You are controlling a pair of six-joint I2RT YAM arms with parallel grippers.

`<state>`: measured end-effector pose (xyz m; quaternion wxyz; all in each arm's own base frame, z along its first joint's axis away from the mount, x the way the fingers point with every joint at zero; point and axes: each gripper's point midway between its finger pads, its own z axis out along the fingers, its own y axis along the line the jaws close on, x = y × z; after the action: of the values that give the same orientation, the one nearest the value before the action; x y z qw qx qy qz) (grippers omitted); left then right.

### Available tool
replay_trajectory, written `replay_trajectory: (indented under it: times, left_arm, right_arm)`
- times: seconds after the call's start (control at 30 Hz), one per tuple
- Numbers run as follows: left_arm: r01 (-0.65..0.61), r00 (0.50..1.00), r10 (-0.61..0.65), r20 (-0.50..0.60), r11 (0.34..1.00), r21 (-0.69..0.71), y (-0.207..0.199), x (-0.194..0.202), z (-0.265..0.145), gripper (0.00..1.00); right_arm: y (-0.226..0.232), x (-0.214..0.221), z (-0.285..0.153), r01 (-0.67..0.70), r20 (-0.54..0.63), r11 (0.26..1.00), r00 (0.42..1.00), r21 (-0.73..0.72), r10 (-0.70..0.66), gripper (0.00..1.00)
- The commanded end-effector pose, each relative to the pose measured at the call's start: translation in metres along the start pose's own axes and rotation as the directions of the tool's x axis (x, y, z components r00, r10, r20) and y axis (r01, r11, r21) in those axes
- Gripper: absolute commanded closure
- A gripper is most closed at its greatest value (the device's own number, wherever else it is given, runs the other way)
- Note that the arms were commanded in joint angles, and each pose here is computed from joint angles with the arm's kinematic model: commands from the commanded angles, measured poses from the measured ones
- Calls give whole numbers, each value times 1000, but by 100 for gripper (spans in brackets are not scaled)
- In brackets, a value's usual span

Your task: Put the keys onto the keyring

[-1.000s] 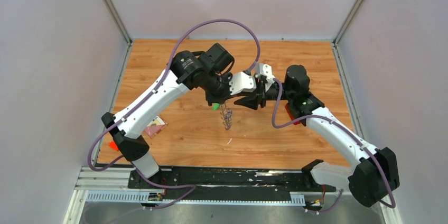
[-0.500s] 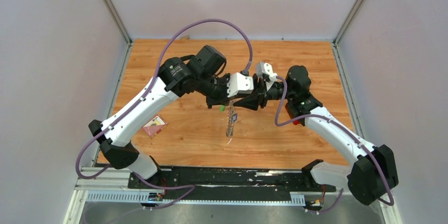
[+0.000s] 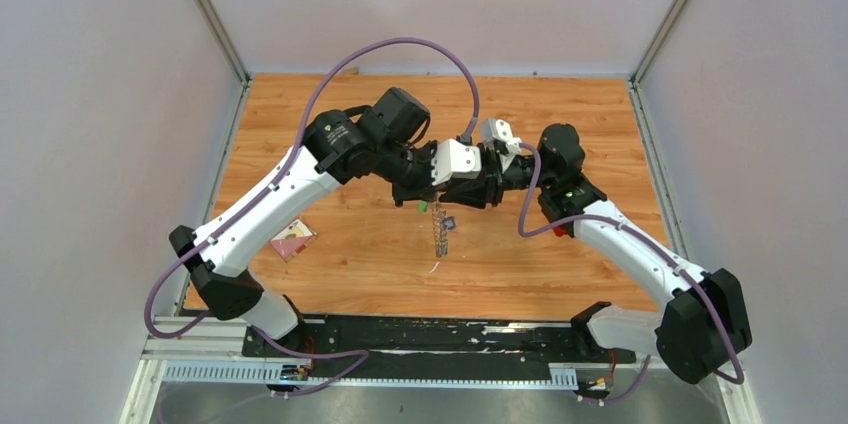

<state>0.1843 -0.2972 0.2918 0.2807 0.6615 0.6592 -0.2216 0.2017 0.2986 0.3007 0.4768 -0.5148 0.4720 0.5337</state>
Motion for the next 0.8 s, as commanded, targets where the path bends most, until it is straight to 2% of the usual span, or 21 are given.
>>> replay_trajectory:
  times: [0.0,0.57,0.77]
  left_arm:
    - [-12,997,12,74,1000,6,-3,-16,-4,100]
    - [-7,994,5,106,1000,20,-6,-20,0,100]
    - [-10,992,6,127,1000,25,-7,-24,-1,100]
  right_arm:
    - [1,0,3,11,3,1000,1000,-15,-11,77]
    - [-1,0,6,5,3,1000,1000,-2,-5,91]
    - [-1,0,6,7,2,1000,1000,1,-7,100]
